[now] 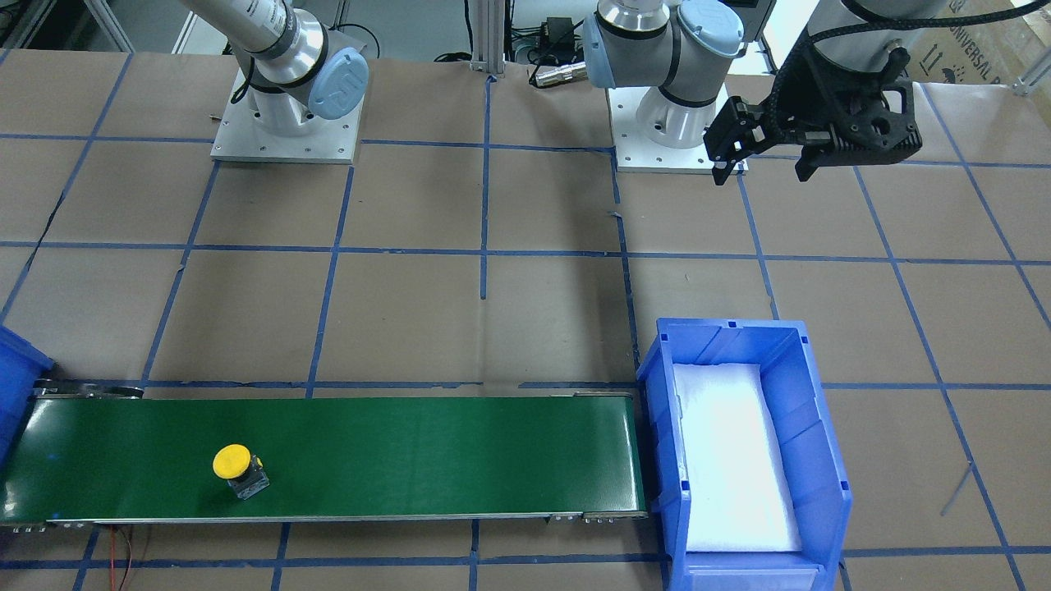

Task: Transport two buttons from left to right
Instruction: 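Release the red button in the bin and raise the right gripper, then move the right gripper over the conveyor end toward the yellow button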

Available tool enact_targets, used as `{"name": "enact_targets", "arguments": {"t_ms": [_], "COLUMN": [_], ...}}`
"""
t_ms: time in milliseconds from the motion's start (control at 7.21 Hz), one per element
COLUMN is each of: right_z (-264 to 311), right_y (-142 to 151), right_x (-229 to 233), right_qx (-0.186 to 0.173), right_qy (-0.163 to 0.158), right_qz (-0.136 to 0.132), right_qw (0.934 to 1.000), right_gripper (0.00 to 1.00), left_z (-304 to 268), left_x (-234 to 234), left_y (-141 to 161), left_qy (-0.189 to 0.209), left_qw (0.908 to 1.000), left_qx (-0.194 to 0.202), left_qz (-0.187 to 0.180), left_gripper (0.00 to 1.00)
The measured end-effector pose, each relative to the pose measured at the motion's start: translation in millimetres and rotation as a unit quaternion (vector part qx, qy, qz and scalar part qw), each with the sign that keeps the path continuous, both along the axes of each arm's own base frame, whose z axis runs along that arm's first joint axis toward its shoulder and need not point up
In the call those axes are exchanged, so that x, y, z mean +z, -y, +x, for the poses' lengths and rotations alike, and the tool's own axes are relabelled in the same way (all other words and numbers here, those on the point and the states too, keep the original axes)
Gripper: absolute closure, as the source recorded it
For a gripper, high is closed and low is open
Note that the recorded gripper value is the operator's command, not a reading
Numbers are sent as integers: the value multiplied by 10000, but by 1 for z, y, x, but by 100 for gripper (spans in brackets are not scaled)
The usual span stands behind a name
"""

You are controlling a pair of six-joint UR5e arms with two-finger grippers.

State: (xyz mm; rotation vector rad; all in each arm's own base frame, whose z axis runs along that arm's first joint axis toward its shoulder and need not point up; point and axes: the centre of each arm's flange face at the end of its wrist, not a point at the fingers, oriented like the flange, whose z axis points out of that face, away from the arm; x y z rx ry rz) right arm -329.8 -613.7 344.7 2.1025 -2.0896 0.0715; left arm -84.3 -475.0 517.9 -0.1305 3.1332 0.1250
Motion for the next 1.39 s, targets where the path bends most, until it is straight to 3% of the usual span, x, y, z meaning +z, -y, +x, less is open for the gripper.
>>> {"name": "enact_targets", "arguments": {"t_ms": [416, 971, 1387], "right_z": [118, 220, 235], "right_y": [36, 56, 52], "right_x": [30, -20, -57], "right_qx": [512, -103, -142], "right_qy": [-33, 428, 673], "right_qz": [-127, 186, 443], "right_qw": [9986, 9989, 9966], "right_gripper": [0, 0, 0], "left_z": [0, 0, -1], "left_x": [0, 0, 0], "left_y": [0, 1, 1], "left_qy": [0, 0, 0], "left_qw": [10000, 10000, 10000], "left_qx": [-7, -10, -16], "left_qz": [-7, -6, -4], "left_gripper": [0, 0, 0]}}
